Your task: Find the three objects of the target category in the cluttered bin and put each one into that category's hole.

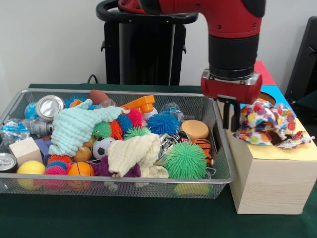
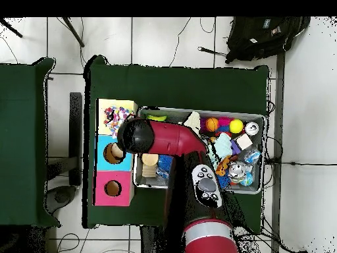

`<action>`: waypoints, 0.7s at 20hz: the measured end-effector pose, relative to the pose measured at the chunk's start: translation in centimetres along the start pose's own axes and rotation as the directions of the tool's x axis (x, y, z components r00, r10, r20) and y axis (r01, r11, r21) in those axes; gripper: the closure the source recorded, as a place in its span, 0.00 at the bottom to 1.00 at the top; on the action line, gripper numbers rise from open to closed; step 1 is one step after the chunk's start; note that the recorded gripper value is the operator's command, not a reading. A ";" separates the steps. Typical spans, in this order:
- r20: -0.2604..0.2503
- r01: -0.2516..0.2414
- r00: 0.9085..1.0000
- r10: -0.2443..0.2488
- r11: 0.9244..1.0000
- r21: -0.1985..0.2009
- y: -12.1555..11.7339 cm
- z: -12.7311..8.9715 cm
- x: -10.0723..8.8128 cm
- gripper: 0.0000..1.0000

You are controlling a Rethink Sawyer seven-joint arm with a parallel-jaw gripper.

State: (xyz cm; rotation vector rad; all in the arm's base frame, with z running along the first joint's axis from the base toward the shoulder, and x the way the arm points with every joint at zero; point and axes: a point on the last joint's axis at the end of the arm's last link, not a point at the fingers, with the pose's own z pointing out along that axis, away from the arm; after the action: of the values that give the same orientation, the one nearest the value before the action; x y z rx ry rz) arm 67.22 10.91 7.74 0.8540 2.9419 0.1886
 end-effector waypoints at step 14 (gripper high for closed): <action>-0.051 0.011 0.999 -0.009 0.999 0.036 -2.0 1.2 2.6 1.00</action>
State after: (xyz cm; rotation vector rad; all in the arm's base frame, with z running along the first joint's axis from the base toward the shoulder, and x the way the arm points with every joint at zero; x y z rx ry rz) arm 64.12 10.72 6.15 0.8511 3.0055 0.1589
